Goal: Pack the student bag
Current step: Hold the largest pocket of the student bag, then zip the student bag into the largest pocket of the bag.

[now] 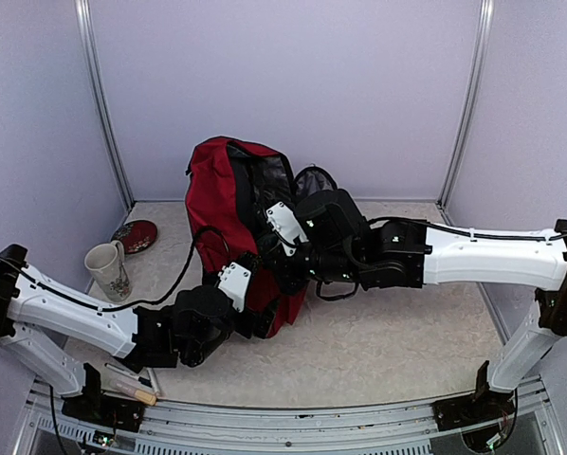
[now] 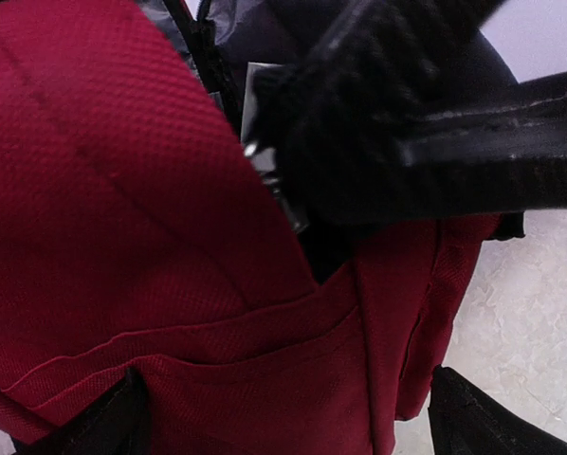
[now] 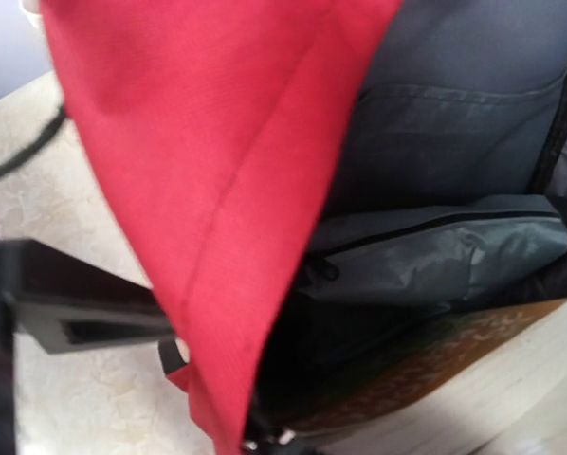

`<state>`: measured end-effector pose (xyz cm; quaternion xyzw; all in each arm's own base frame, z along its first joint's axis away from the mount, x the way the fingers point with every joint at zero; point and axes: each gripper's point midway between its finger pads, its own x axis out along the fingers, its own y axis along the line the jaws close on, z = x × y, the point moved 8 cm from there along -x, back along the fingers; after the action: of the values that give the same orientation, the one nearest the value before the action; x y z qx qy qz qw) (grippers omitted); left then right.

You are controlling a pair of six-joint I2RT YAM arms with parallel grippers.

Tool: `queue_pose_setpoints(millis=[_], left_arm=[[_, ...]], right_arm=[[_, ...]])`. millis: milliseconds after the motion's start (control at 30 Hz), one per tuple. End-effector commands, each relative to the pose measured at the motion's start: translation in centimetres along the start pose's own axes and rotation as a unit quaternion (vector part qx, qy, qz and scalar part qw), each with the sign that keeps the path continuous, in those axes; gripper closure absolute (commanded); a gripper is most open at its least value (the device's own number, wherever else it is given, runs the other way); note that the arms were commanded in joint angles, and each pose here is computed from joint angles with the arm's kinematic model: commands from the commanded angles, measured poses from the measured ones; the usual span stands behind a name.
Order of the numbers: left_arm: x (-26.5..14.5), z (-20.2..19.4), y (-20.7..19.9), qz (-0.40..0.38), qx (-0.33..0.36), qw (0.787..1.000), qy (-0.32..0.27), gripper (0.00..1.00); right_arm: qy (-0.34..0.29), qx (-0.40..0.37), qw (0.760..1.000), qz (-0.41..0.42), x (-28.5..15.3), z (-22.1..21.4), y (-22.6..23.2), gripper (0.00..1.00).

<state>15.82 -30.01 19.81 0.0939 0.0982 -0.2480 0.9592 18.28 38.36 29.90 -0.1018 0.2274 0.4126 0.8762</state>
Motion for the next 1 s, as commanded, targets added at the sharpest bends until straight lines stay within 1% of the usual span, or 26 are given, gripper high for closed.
queue_pose_setpoints(millis=[0, 67, 100, 133, 267, 300, 367, 400, 433, 467, 500, 533, 567, 700, 833, 967], left_arm=[[1.7, 1.4, 0.2, 0.024, 0.001, 0.999, -0.024, 0.03], [2.0, 1.5, 0.8, 0.034, -0.011, 0.999, -0.026, 0.08], [2.1, 1.4, 0.9, 0.037, -0.01, 0.999, -0.029, 0.12], [2.1, 1.3, 1.1, 0.039, -0.011, 0.999, -0.032, 0.18], [2.6, 1.1, 1.9, 0.038, -0.018, 0.998, -0.038, 0.45], [2.8, 1.1, 2.1, 0.04, -0.02, 0.998, -0.038, 0.48], [3.0, 1.0, 2.3, 0.042, -0.022, 0.998, -0.041, 0.5], [3.0, 1.1, 2.5, 0.042, -0.022, 0.998, -0.043, 0.54], [3.1, 1.0, 2.6, 0.044, -0.023, 0.998, -0.044, 0.62], [3.1, 1.0, 2.7, 0.046, -0.025, 0.998, -0.045, 0.73], [3.0, 1.0, 2.8, 0.046, -0.026, 0.998, -0.046, 0.87], [2.9, 0.9, 2.9, 0.046, -0.027, 0.998, -0.045, 0.98], [2.9, 0.8, 2.8, 0.041, -0.027, 0.998, -0.044, 1.0], [2.0, -0.7, 3.1, 0.031, -0.02, 0.999, -0.028, 1.0], [1.0, -2.2, 3.4, 0.007, -0.018, 1.0, -0.01, 1.0], [-0.3, -2.8, 3.1, -0.008, 0.002, 1.0, -0.009, 1.0]], right_arm=[[-0.042, 0.017, 0.999, 0.011, -0.6, 2.7, 0.1, 1.0], [-0.042, 0.016, 0.999, 0.013, -0.8, 2.8, 0.1, 1.0], [-0.044, 0.016, 0.999, 0.015, -1.0, 2.9, 0.1, 1.0], [-0.046, 0.015, 0.999, 0.019, -1.1, 3.0, 0.2, 1.0], [-0.052, 0.014, 0.998, 0.038, -1.3, 3.6, 0.5, 1.0], [-0.054, 0.014, 0.998, 0.038, -1.4, 3.8, 0.5, 1.0], [-0.057, 0.016, 0.998, 0.036, -1.5, 4.1, 0.4, 1.0], [-0.058, 0.017, 0.998, 0.036, -1.5, 4.2, 0.3, 1.0], [-0.058, 0.018, 0.997, 0.037, -1.6, 4.3, 0.2, 1.0], [-0.057, 0.02, 0.998, 0.036, -1.6, 4.4, 0.1, 1.0], [-0.058, 0.022, 0.998, 0.033, -1.6, 4.5, -0.2, 1.0], [-0.056, 0.024, 0.998, 0.029, -1.6, 4.5, -0.5, 1.0], [-0.059, 0.026, 0.998, 0.026, -1.8, 4.7, -0.9, 1.0], [-0.083, 0.015, 0.996, -0.013, -3.1, 6.4, -2.7, 1.0], [-0.115, -0.015, 0.991, -0.062, -5.0, 9.7, -4.8, 1.0], [-0.12, -0.059, 0.983, -0.127, -5.2, 11.7, -7.3, 1.0]])
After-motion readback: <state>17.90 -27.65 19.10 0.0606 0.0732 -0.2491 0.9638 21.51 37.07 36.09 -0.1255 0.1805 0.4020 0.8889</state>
